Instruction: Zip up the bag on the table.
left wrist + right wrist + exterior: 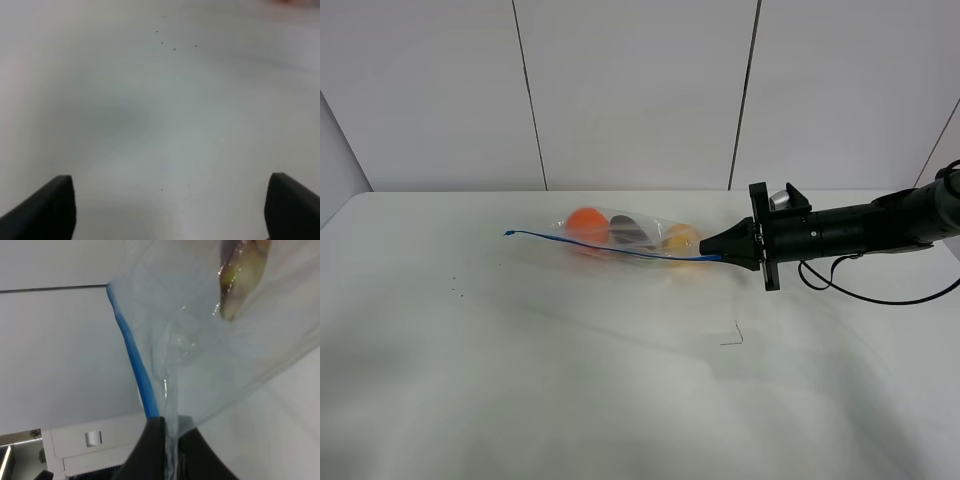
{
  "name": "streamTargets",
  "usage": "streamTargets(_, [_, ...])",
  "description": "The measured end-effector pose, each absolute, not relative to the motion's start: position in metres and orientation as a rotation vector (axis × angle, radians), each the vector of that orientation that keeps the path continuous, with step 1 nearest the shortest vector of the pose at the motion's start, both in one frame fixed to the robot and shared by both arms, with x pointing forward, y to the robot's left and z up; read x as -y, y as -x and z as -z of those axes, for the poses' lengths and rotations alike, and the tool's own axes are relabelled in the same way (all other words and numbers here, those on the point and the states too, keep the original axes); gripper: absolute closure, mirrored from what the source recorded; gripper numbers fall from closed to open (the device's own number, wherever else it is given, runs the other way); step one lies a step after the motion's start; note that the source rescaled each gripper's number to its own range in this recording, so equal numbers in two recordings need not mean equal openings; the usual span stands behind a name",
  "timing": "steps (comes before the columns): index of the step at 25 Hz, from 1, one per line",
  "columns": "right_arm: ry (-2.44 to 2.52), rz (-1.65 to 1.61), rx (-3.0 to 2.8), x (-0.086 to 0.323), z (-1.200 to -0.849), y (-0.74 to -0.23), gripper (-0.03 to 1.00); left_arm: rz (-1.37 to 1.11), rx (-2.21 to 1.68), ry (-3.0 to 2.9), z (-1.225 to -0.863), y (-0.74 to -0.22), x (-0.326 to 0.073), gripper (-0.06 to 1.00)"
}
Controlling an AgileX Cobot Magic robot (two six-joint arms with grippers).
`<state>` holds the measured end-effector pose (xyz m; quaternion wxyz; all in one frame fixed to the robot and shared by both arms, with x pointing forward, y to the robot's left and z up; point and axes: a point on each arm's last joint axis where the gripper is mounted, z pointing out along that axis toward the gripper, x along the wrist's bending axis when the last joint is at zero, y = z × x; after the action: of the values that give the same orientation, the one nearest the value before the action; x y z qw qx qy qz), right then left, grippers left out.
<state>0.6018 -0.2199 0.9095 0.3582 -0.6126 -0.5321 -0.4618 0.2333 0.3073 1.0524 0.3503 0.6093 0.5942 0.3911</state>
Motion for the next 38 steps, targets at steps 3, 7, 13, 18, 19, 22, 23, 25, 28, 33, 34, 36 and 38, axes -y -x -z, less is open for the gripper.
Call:
streamTargets(3, [1.582,1.195,1.368,0.220,-0.910,-0.602,0.97,-1.009,-1.531,-1.584,-1.052,-0.233,-0.307,-0.02])
streamTargets(7, [1.582,1.195,1.368,0.220,-0.910,-0.602,0.97,-1.008,-1.531,-1.584,-1.052,-0.233,-0.307,-0.02])
streamTargets(13, [1.582,1.195,1.368,0.220,-0.910,-0.602,0.97,-1.002,-1.529,-1.582,-1.052,-0.233,-0.307,-0.02])
streamTargets(18, [1.594,1.158,1.357,0.220,-0.909,-0.601,0.89,-0.996,-1.528,-1.581,-1.052,-0.233,-0.306,-0.02])
streamTargets(19, [1.594,1.135,1.367,0.220,-0.908,-0.599,0.81,-0.996,-1.528,-1.581,-1.052,-0.233,-0.306,-0.02])
streamTargets(22, [1.596,1.058,1.402,0.221,-0.904,-0.595,0.44,-0.996,-1.528,-1.581,-1.052,-0.233,-0.306,-0.02])
streamTargets(23, [1.592,1.025,1.434,0.221,-0.904,-0.594,0.29,-0.996,-1.528,-1.581,-1.052,-0.233,-0.306,-0.02])
streamTargets(25, [1.594,0.951,1.507,0.223,-0.907,-0.598,0.11,-0.996,-1.528,-1.581,-1.052,-0.233,-0.306,-0.02])
streamTargets(28, [1.656,0.791,1.684,0.233,-0.915,-0.612,0.03,-0.996,-1.528,-1.581,-1.052,-0.233,-0.306,-0.02])
streamTargets(33, [1.840,0.519,2.035,0.252,-0.947,-0.645,0.01,-0.996,-1.528,-1.581,-1.052,-0.233,-0.306,-0.02])
streamTargets(34, [1.874,0.474,2.107,0.255,-0.954,-0.651,0.01,-0.996,-1.528,-1.581,-1.052,-0.233,-0.306,-0.02])
streamTargets(36, [1.961,0.393,2.196,0.261,-0.965,-0.659,0.01,-0.996,-1.528,-1.581,-1.052,-0.233,-0.306,-0.02])
streamTargets(38, [2.025,0.313,2.267,0.270,-0.974,-0.664,0.02,-0.996,-1.528,-1.581,-1.052,-0.233,-0.306,-0.02])
